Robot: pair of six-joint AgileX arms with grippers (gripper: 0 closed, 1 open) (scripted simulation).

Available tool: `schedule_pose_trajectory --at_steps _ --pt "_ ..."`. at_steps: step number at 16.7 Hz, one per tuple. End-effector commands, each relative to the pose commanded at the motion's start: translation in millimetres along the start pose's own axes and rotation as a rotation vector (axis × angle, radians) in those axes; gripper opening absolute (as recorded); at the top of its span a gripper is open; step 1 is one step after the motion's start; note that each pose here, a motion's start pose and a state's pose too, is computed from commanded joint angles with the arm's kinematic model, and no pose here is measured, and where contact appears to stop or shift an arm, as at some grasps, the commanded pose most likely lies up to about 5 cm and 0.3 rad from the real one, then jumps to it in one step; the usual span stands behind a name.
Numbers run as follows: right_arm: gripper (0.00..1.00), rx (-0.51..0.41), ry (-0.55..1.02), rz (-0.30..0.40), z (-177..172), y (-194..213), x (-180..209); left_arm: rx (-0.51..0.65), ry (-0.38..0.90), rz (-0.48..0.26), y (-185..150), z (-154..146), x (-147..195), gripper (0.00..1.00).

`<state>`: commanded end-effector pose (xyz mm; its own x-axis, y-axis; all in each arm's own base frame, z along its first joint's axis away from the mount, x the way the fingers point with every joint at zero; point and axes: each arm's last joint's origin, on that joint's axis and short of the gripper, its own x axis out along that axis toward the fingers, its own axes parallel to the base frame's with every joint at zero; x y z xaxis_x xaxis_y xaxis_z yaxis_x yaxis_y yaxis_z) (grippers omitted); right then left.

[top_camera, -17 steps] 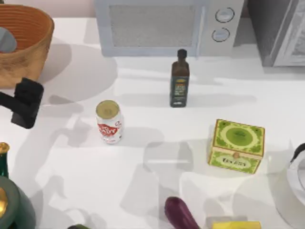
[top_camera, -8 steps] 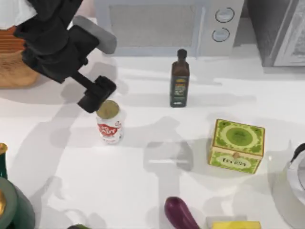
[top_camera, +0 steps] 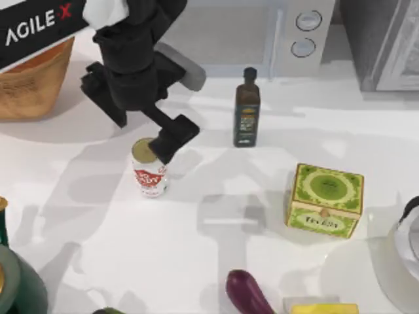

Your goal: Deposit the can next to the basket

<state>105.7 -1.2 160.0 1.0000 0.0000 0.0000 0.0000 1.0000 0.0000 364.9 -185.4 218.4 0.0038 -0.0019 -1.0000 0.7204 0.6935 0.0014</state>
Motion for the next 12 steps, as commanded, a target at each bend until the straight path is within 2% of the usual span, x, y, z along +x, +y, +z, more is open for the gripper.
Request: schedule_pose_trajectory --at_steps 6,12 --pt "1.0 0.0 0.0 0.0 0 0 0 -0.002 0.003 -0.001 1 1 2 1.0" --pt "1.0 0.0 0.0 0.0 0 0 0 0.001 0.0 0.001 0 2 47 1.0"
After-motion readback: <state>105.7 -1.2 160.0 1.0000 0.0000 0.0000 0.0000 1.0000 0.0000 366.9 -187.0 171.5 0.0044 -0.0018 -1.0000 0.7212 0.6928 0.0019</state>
